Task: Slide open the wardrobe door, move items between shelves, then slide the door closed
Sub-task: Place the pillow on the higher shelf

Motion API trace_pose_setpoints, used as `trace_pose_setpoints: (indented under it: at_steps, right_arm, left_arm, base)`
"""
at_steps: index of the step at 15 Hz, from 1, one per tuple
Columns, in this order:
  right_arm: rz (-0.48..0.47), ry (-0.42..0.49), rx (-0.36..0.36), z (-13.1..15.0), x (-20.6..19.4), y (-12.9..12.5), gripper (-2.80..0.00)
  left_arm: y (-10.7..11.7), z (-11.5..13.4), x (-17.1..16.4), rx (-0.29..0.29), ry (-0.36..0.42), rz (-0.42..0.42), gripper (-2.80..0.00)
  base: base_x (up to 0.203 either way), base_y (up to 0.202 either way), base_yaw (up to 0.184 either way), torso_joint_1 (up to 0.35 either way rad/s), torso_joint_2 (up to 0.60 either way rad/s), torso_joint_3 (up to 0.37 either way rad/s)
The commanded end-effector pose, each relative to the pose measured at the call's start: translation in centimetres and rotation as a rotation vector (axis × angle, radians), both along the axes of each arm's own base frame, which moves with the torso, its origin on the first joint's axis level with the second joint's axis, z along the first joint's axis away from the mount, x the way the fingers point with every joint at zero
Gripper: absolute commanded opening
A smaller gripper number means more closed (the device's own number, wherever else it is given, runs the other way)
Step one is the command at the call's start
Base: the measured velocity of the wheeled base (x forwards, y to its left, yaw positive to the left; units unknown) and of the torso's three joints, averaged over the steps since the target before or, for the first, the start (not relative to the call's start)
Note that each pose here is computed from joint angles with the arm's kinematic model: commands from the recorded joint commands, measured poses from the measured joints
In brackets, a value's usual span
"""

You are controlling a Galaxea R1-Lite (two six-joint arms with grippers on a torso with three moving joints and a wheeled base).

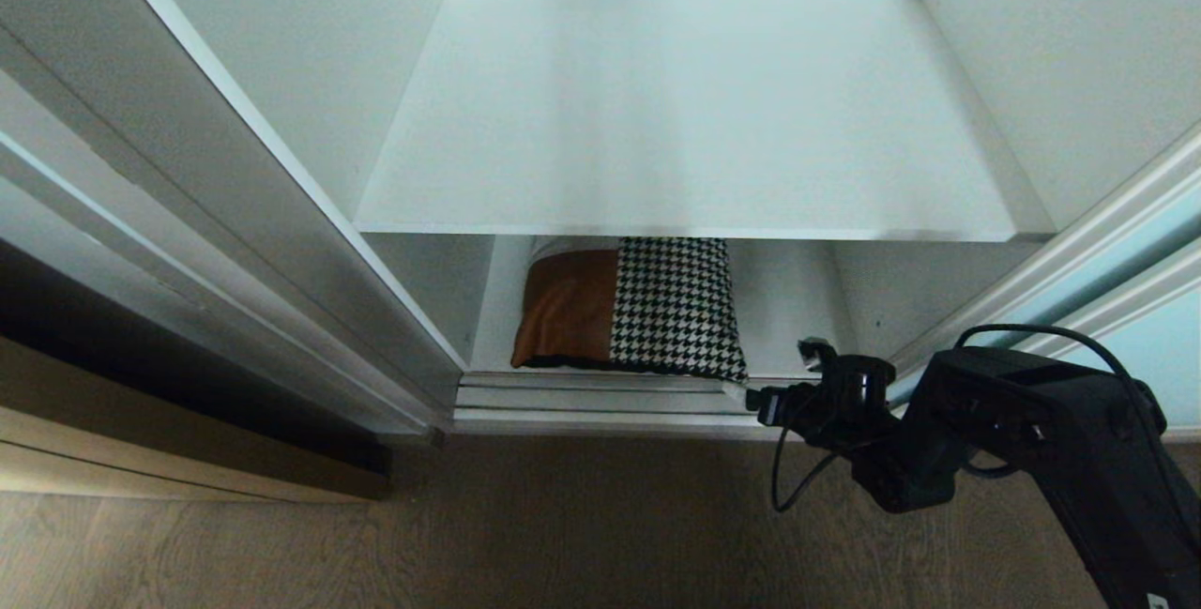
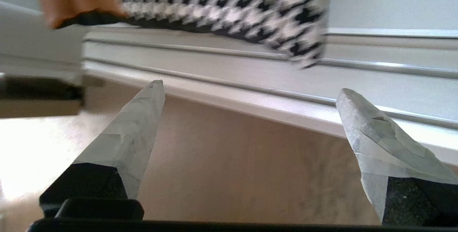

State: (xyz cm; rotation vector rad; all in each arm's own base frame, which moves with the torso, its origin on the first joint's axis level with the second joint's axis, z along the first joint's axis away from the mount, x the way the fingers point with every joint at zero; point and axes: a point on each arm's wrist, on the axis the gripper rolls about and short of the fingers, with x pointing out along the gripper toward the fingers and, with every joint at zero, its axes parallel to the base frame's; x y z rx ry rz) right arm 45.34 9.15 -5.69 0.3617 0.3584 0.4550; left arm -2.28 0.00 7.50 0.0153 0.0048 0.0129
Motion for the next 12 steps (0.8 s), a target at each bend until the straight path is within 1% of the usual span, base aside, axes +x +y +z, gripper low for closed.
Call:
trace_pose_setpoints:
  at_steps: [1,3,5,10,12]
  right_arm:
    - [-0.004,-0.015,0.001,0.1,0.6,0.0,0.00]
    - [0.007,-0.032,-0.012,0.3,1.1,0.5,0.00]
    - [0.022,-0.005,-0.020,0.1,1.2,1.2,0.00]
    - [0.042,-0.033,-0.012,0.4,2.1,2.4,0.00]
    - [0.045,-0.041,-0.013,0.3,2.2,2.5,0.00]
  left_arm:
    - [0.0,0.0,0.0,0.000,0.003,0.001,-2.80]
    - [0.0,0.0,0.0,0.000,0.003,0.001,-2.80]
    - [0.0,0.0,0.0,0.000,0.003,0.001,-2.80]
    - [0.0,0.0,0.0,0.000,0.003,0.001,-2.80]
    - [0.0,0.0,0.0,0.000,0.003,0.001,-2.80]
  base:
    - [0.000,0.000,0.000,0.000,0.00,0.000]
    - [0.000,0.000,0.000,0.000,0.00,0.000]
    - [0.000,0.000,0.000,0.000,0.00,0.000]
    - [0.000,0.000,0.000,0.000,0.00,0.000]
    - [0.000,0.000,0.000,0.000,0.00,0.000]
